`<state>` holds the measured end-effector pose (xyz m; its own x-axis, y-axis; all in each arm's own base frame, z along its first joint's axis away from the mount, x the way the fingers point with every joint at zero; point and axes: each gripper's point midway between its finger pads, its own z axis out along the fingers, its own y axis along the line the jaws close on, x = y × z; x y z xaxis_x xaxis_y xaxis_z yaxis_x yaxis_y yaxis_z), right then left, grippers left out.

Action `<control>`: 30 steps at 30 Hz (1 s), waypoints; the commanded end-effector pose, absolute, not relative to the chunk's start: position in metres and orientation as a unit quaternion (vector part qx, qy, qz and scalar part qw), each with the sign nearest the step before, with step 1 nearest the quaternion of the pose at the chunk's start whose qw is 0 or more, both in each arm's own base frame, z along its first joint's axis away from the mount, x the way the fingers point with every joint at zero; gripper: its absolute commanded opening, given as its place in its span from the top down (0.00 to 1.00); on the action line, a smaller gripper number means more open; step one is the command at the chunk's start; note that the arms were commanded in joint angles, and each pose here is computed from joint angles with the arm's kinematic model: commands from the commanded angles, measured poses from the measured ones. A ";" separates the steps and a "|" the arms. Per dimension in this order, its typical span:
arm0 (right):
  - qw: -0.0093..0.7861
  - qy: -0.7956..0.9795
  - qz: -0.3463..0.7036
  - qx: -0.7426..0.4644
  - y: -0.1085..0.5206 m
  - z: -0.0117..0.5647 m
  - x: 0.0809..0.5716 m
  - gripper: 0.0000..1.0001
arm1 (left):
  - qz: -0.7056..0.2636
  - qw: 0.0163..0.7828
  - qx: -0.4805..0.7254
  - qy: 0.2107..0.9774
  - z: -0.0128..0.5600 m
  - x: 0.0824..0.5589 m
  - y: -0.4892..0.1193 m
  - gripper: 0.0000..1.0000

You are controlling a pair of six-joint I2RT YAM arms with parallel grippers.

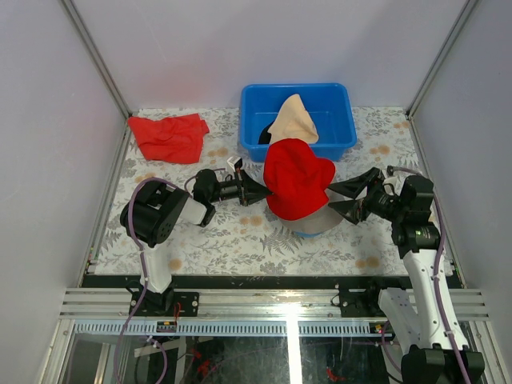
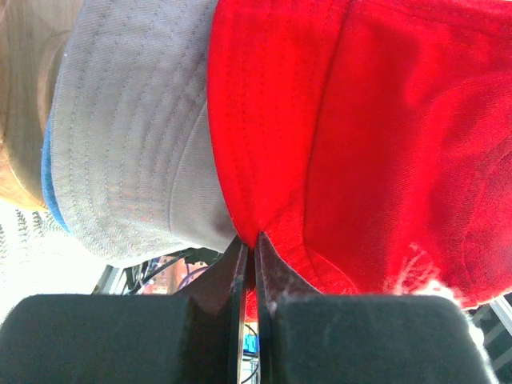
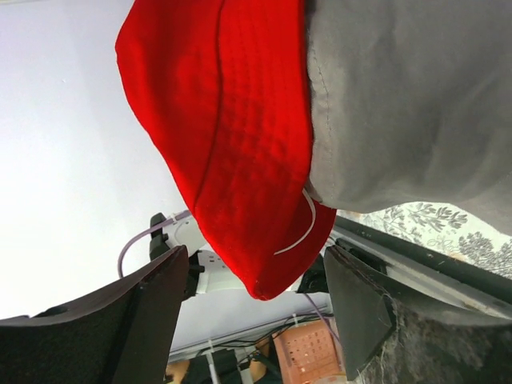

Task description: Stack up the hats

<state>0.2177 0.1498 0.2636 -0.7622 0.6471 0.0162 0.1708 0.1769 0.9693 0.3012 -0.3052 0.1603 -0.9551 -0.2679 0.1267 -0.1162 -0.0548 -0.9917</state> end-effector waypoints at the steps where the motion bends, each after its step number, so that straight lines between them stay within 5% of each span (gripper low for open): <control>1: 0.170 0.721 0.612 0.277 0.158 0.279 0.204 0.23 | -0.720 0.073 -0.121 0.679 0.167 0.299 -0.304 1.00; 30: 0.195 0.673 0.637 0.321 0.167 0.285 0.242 0.33 | -0.727 0.071 -0.119 0.672 0.172 0.291 -0.301 1.00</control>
<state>0.2351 0.1664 0.2545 -0.7074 0.6782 0.1990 0.2808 0.0114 0.9597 0.2954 -0.3027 0.1543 -0.9530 -0.2689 0.1398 -0.1312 -0.0497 -0.9901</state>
